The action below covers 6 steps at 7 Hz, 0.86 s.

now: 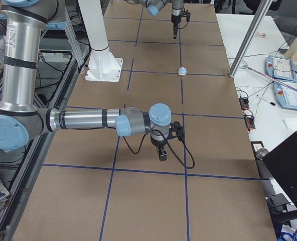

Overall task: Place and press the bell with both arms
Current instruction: 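Withdraw the left arm while the right arm reaches in toward the bell, then move the right gripper above the bell's cream button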

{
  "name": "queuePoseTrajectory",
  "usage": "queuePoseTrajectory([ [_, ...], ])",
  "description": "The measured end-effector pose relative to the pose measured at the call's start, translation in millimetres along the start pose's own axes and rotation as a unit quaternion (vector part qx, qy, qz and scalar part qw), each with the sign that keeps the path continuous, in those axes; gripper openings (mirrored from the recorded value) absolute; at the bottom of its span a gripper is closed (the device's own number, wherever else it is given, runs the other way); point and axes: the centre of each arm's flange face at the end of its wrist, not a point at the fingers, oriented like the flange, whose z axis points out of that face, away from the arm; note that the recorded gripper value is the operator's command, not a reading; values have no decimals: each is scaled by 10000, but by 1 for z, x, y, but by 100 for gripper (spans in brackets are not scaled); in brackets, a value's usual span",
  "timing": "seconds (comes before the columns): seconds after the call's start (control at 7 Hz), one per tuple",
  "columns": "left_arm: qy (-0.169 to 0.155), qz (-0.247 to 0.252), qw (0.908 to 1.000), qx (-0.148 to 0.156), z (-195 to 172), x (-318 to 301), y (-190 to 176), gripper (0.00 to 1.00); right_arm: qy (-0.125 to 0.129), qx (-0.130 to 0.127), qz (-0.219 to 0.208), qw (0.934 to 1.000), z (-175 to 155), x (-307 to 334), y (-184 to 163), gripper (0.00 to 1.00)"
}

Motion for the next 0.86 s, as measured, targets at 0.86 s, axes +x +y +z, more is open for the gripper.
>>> queuePoseTrajectory([
  [0.86, -548, 505, 9966, -345, -61, -423, 131, 100, -375, 14, 265, 9989, 48, -241, -159, 100],
])
